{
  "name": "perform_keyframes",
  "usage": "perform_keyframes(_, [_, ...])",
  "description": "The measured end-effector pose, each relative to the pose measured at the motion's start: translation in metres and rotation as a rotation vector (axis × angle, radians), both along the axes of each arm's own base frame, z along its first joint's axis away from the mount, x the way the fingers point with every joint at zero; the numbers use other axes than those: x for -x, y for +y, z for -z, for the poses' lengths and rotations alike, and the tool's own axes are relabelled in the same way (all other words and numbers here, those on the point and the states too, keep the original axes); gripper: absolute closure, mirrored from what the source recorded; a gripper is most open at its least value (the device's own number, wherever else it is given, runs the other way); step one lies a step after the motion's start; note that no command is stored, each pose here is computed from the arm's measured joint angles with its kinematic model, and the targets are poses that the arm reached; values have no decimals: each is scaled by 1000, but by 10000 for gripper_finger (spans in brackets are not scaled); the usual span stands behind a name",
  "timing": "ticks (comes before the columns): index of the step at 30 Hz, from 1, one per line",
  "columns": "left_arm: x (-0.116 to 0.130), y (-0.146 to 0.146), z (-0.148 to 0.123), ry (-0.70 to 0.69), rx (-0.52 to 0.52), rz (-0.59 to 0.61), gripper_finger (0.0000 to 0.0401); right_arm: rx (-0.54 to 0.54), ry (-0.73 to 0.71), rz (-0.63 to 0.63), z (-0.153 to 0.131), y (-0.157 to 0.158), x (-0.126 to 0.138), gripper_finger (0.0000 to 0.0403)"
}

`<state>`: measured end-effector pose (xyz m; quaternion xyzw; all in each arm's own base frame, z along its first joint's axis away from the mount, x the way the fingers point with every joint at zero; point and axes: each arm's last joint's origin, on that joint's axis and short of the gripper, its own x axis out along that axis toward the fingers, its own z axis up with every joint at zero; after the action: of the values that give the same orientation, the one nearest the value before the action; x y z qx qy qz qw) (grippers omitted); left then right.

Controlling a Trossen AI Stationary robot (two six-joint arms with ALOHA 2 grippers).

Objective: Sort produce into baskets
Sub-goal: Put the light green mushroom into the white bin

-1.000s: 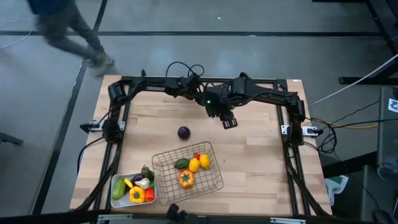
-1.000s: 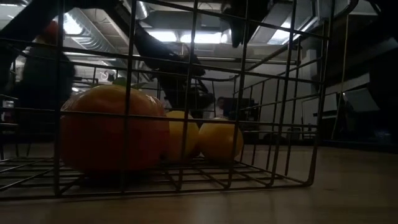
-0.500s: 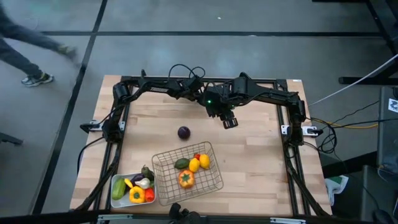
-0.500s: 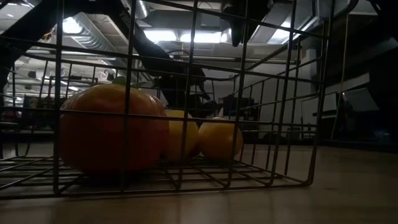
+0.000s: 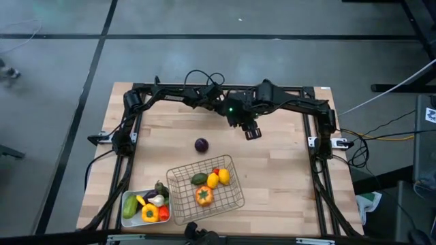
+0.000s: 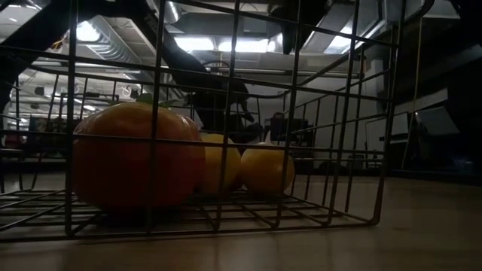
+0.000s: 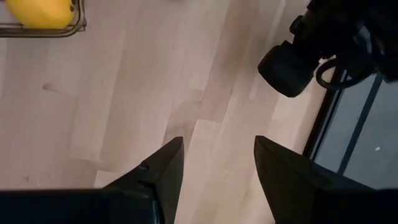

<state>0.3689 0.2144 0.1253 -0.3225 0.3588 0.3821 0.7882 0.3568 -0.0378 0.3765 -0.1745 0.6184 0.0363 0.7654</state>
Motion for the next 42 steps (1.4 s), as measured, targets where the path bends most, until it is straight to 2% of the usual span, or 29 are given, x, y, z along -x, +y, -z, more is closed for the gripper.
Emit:
perform_keyframes(4, [1, -1, -13, -34, -4, 21, 312, -45, -28, 40, -10, -6, 16, 210])
perform_keyframes(8, [4, -4, -36, -61, -15, 69, 307, -75, -8, 93, -7, -15, 35, 210])
perform_keyframes(14, [25, -26, -83, 13, -21, 254, 306, -84, -29, 132, 15, -26, 51, 210])
perform_keyframes(20, [69, -74, -140, 108, 114, 399, 306, -87, 8, 153, 45, -35, 58, 210])
perform_keyframes(28, [140, -154, -205, 127, 340, 407, 306, -72, 27, 84, 77, -38, 53, 210])
perform_keyframes(36, [193, -229, -224, 294, 561, 292, 306, -66, 27, 63, 88, -38, 52, 210])
perform_keyframes(42, [207, -276, -224, 378, 636, 275, 306, -66, 27, 64, 88, -38, 52, 210])
